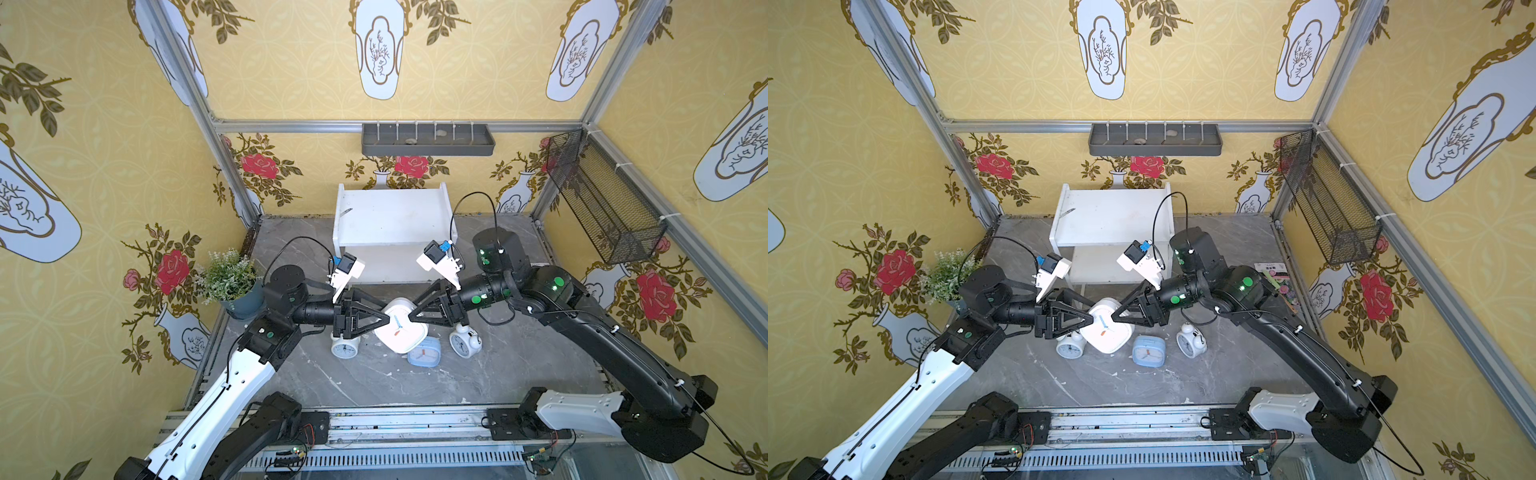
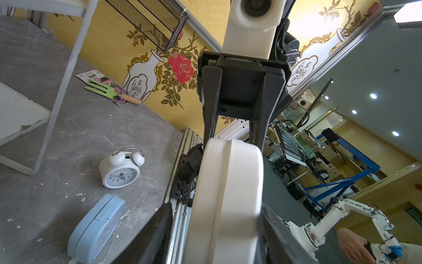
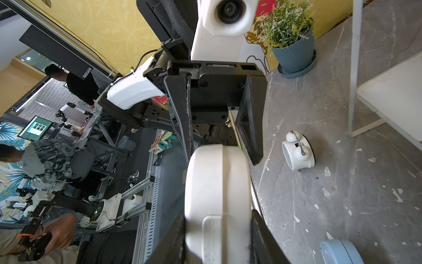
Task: Place the alarm clocks on the shelf by style
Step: Pick up the alarm from the center of the board.
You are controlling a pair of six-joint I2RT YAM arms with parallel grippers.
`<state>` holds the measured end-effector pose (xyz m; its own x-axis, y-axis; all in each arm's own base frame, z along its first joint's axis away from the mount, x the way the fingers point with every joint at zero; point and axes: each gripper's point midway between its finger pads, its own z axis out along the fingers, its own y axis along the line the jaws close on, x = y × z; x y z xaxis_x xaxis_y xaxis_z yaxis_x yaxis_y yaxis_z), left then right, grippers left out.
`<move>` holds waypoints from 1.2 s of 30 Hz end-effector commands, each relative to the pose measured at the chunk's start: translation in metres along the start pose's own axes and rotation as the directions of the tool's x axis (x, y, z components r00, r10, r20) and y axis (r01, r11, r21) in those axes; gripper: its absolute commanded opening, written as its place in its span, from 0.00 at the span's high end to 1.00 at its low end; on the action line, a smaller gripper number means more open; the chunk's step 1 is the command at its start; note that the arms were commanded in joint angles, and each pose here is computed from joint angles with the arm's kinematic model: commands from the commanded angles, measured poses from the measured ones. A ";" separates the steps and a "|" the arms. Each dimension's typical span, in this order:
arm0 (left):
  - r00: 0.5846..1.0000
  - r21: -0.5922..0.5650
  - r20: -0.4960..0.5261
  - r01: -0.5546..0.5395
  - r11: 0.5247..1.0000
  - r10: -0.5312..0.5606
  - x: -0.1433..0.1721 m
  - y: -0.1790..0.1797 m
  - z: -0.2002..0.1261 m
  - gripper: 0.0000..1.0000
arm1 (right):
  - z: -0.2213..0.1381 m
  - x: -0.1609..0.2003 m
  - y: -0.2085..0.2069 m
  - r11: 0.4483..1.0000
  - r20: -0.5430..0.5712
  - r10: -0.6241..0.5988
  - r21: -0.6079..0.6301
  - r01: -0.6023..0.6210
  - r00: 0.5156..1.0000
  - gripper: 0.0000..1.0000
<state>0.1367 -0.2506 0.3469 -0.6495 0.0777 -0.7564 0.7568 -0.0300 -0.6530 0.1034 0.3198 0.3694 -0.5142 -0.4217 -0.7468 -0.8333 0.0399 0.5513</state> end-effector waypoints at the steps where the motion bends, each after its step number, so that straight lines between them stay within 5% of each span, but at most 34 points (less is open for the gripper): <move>1: 1.000 0.013 0.002 -0.022 1.000 0.022 -0.001 -0.001 0.000 0.41 | 0.001 -0.014 0.003 0.998 0.047 -0.052 -0.021 0.053 0.998 0.70; 12: 0.999 0.029 0.024 -0.028 0.999 0.028 -0.002 -0.003 0.000 0.66 | 0.000 -0.020 0.001 0.997 0.087 -0.069 -0.014 0.070 0.994 0.68; 16: 0.999 0.028 0.040 -0.033 0.999 0.032 -0.002 -0.005 -0.001 0.67 | -0.003 -0.024 0.003 0.997 0.112 -0.081 -0.002 0.081 0.990 0.62; 24: 0.986 0.036 0.152 -0.067 0.997 0.061 -0.021 -0.008 -0.003 0.70 | -0.018 -0.038 -0.015 0.985 0.216 -0.107 0.159 0.073 0.971 0.17; 32: 0.893 0.086 0.447 -0.097 0.992 0.049 -0.069 -0.015 -0.019 0.71 | -0.035 -0.043 -0.015 0.993 0.476 -0.067 0.119 0.012 0.877 0.04; 36: 0.873 0.117 0.484 -0.126 0.985 0.055 -0.080 -0.024 -0.022 0.74 | -0.036 -0.045 -0.007 0.999 0.539 -0.041 0.031 0.029 0.841 0.02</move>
<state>0.1804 -0.2462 0.3867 -0.6373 -0.3083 -0.7062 0.7585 -0.0889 -0.6456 0.1400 0.3051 0.3656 -0.5541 -0.0337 -0.8318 -0.8236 0.1680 0.5418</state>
